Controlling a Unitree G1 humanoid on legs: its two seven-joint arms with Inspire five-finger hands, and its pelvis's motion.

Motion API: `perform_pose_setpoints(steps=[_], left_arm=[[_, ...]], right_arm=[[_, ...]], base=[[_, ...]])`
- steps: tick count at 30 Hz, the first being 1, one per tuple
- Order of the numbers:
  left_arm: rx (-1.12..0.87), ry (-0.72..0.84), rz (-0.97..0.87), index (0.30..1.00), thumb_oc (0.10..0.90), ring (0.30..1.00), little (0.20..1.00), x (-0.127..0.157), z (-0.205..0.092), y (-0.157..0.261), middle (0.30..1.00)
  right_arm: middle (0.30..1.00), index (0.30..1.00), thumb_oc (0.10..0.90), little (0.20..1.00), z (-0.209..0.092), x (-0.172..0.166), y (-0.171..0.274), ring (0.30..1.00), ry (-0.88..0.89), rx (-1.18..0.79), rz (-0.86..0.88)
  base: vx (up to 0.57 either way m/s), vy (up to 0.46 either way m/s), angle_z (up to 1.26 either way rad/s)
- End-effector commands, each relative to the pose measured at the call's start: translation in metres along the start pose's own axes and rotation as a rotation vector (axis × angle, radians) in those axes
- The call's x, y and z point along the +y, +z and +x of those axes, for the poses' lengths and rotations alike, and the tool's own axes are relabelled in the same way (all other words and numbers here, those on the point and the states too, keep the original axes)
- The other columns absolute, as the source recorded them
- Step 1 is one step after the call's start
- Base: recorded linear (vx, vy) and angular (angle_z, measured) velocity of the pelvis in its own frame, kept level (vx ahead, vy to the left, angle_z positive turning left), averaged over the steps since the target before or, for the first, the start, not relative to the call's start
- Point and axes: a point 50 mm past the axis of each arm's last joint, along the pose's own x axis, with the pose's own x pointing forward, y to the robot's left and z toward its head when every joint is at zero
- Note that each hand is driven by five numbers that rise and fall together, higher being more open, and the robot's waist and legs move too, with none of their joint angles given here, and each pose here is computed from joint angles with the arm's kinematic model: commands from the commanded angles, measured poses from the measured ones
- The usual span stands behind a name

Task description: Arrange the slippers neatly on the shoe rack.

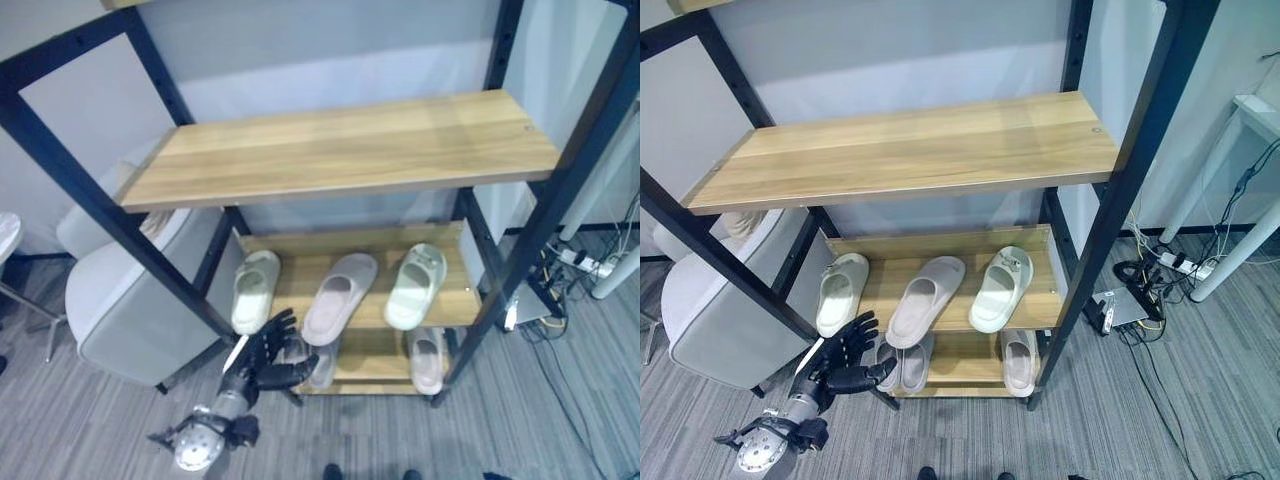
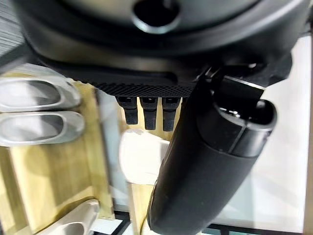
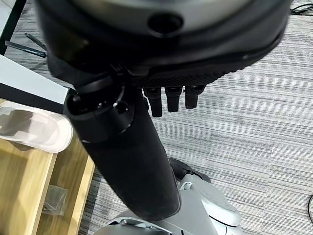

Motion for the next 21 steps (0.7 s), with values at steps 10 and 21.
perform_pose_setpoints(steps=[10,21], left_arm=[[-0.479,0.055,0.248,0.9,0.8,0.9,0.9,-0.004,0.032,0.097,0.9],[-0.546,0.117,0.484,0.9,0.8,0.9,0.9,-0.008,0.06,0.118,0.9]], right_arm=[[0.9,0.9,0.8,0.9,0.002,0.002,0.013,0.9,-0.013,-0.047,-0.029],[0.9,0.9,0.8,0.9,0.002,0.006,0.01,0.9,-0.012,-0.036,-0.043]], base=[[0.04,0.007,-0.06],[0.03,0.018,-0.14]])
